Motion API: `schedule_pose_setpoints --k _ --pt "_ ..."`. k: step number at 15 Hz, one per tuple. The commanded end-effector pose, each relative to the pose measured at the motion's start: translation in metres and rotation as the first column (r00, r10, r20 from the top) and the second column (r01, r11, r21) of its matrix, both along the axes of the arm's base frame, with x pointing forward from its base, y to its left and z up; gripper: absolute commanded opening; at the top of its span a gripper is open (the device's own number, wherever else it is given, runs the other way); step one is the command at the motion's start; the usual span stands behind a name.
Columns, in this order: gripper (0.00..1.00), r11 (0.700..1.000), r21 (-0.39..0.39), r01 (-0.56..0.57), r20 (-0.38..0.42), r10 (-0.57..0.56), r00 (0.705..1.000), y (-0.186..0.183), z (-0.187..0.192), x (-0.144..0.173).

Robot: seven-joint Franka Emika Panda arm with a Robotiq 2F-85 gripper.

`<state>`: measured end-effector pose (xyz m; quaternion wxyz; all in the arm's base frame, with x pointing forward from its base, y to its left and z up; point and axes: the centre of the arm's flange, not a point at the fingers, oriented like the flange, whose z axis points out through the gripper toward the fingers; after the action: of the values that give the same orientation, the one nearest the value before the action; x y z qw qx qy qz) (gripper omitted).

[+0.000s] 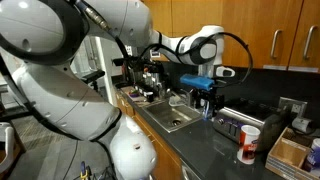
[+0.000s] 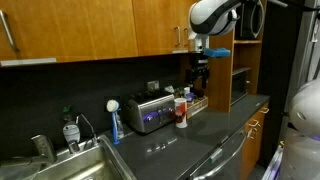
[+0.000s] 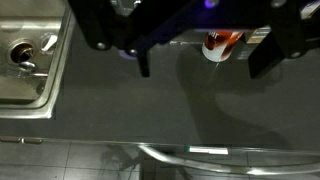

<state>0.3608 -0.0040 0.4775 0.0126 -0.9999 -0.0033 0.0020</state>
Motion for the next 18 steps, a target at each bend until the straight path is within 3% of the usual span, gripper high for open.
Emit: schedule_pose_setpoints --k 1,18 --pt "1.0 1.0 0.0 0.0 -0.001 0.0 1.0 0.0 -0.001 0.0" --pt "1.0 1.0 -0.005 0.002 -0.029 -0.002 1.0 0.005 -0.012 0.0"
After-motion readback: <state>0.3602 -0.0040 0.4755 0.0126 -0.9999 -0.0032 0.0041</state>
